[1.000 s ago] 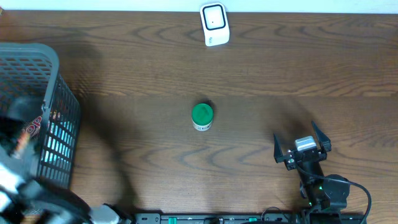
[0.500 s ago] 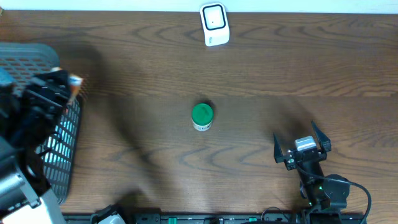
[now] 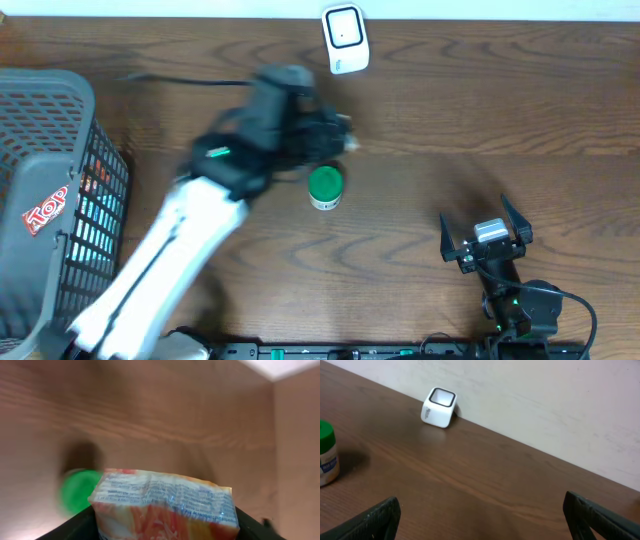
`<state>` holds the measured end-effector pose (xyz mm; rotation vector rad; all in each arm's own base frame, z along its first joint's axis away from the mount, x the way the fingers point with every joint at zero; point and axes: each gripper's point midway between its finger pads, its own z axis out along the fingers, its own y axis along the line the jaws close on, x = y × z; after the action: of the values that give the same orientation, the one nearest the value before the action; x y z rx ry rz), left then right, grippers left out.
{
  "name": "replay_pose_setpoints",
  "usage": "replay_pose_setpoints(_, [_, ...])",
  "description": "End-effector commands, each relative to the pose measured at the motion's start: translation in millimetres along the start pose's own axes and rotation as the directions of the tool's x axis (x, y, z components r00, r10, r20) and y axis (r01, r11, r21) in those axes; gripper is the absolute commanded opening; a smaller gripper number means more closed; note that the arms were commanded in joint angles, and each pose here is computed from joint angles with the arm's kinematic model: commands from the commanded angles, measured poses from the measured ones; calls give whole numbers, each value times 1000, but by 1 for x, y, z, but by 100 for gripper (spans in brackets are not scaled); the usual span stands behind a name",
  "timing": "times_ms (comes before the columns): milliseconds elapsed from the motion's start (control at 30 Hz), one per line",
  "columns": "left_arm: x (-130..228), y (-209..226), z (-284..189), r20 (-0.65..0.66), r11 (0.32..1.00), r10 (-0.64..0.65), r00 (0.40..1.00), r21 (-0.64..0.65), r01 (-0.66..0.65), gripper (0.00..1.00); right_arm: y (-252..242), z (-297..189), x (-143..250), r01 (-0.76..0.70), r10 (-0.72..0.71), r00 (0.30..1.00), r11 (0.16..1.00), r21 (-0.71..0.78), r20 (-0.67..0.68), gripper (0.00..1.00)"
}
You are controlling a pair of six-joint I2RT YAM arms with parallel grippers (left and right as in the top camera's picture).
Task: Scan the item barcode
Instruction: 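Carry the Kleenex pack with the left gripper and place it right of the jar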
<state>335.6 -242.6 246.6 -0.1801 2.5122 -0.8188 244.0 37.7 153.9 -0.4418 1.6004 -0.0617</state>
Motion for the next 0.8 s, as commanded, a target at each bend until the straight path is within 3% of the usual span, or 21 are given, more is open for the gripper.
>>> replay_pose_setpoints(0, [34, -3, 67, -86, 997, 47, 995, -56, -52, 68, 4, 0, 0, -14, 14, 1000, 1000, -15, 0, 99])
replay_pose_setpoints(233, [104, 29, 169, -269, 982, 47, 962, -164, -94, 68, 4, 0, 0, -13, 13, 1000, 1000, -15, 0, 99])
replay_pose_setpoints(467, [146, 60, 206, -366, 961, 38, 930, -243, -135, 69, 4, 0, 0, -14, 14, 1000, 1000, -15, 0, 99])
replay_pose_setpoints(500, [147, 62, 207, -369, 959, 39, 928, -246, -139, 69, 4, 0, 0, -13, 13, 1000, 1000, -15, 0, 99])
replay_pose_setpoints(567, [144, 63, 207, -353, 955, 50, 934, -257, -149, 88, 4, 0, 0, -14, 14, 1000, 1000, -15, 0, 99])
replay_pose_setpoints(600, [140, 60, 205, -338, 954, 62, 939, -257, -155, 92, 4, 0, 0, -13, 13, 1000, 1000, -15, 0, 99])
replay_pose_setpoints(767, [99, 1, 176, -248, 960, 232, 940, -96, -262, 95, 4, 0, 0, -13, 13, 1000, 1000, -15, 0, 99])
